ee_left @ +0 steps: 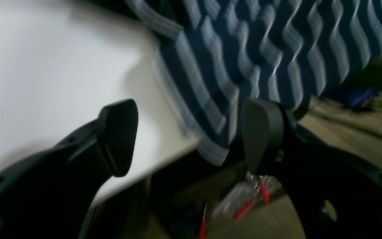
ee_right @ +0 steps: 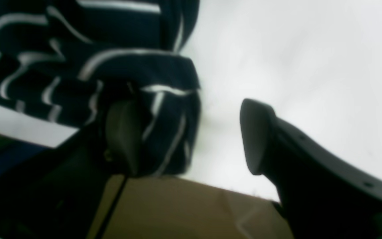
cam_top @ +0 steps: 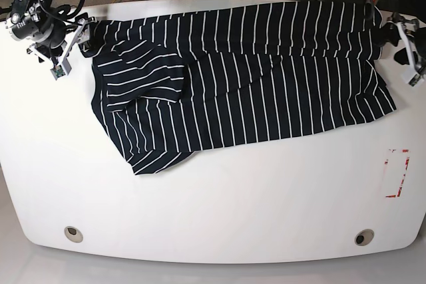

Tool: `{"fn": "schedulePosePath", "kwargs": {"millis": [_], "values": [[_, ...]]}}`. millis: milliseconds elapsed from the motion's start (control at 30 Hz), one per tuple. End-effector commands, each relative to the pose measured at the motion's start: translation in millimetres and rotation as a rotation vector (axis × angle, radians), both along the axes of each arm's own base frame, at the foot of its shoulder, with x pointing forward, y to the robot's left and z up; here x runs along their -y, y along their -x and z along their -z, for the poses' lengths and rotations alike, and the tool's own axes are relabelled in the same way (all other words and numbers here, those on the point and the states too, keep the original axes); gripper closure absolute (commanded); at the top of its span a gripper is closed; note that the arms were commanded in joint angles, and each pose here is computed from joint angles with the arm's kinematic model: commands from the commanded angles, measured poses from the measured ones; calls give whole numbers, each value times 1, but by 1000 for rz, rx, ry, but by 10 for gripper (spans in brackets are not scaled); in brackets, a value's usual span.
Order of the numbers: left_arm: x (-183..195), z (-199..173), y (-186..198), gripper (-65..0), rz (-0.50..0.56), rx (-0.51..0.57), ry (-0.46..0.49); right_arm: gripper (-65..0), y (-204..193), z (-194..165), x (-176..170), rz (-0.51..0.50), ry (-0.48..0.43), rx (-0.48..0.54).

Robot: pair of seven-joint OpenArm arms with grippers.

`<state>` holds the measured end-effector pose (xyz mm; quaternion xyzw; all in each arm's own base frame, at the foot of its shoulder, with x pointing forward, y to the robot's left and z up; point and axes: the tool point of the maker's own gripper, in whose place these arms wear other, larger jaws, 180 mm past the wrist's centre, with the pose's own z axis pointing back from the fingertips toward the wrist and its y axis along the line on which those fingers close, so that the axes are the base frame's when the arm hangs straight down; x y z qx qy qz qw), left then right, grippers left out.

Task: Fold the T-shirt properly
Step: 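Release the shirt edge and reposition both grippers along it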

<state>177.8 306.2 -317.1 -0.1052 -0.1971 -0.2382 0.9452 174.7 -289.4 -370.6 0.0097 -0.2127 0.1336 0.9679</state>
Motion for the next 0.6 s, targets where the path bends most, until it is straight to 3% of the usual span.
{"fn": "schedulePosePath", "kwargs": {"millis": [0, 200, 467, 567], "values": [[26, -11, -15, -447, 76, 70, 10, -425, -1, -16, 22, 61, 36, 32], [59, 12, -17, -446, 83, 68, 46, -425, -6, -42, 42, 183, -44, 139], [56, 42, -9, -446, 81, 4, -94, -425, -9, -61, 34, 189, -180, 234], [74, 46, -7, -446, 120, -1, -76, -425, -4, -59, 32, 189, -188, 223]]}}
